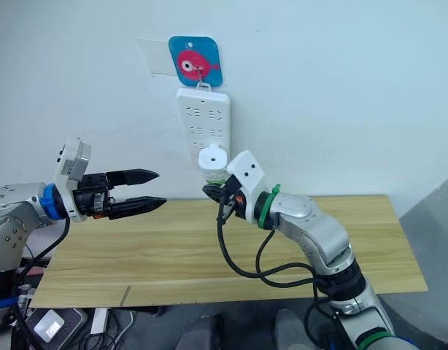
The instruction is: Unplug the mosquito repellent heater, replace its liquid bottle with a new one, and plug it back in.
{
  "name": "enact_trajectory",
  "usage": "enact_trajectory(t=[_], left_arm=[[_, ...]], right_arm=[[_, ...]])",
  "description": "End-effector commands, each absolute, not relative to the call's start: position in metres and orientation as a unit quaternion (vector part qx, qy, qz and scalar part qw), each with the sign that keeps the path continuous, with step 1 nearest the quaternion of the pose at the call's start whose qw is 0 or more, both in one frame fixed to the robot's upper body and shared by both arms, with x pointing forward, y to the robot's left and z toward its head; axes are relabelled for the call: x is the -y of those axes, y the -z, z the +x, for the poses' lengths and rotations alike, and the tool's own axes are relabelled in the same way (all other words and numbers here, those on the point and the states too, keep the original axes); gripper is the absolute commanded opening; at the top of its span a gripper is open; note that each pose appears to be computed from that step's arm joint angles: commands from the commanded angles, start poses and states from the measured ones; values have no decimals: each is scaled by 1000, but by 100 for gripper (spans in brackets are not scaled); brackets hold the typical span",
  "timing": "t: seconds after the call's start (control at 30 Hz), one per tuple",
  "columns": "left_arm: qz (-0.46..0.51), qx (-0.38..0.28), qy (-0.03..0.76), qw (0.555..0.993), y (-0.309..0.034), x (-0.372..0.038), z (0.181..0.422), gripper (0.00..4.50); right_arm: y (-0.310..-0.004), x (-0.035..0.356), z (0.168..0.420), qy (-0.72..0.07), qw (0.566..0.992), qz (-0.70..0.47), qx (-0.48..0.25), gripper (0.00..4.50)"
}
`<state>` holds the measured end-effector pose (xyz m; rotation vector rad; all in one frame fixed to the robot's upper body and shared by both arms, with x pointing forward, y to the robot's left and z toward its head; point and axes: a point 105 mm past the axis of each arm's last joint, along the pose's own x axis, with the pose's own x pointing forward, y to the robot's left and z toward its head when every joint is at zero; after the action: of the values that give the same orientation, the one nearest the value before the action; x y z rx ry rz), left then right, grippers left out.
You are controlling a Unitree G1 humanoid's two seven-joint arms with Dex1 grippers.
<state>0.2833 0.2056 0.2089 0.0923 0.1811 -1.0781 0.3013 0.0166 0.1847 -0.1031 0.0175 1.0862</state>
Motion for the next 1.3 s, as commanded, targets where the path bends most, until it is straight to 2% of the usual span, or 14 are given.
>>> enact_trajectory(t=[0.03, 0.33, 1.3], left_arm=[[59, -68, 509, 856, -223, -205, 276, 450], [56, -71, 507, 857, -222, -205, 274, 450], [56, -67, 505, 858, -220, -205, 278, 450]], right_arm=[[-197, -20, 306, -502, 862, -65, 25, 5], [-200, -19, 321, -468, 880, -73, 40, 5], [-196, -11, 324, -454, 887, -80, 30, 5]])
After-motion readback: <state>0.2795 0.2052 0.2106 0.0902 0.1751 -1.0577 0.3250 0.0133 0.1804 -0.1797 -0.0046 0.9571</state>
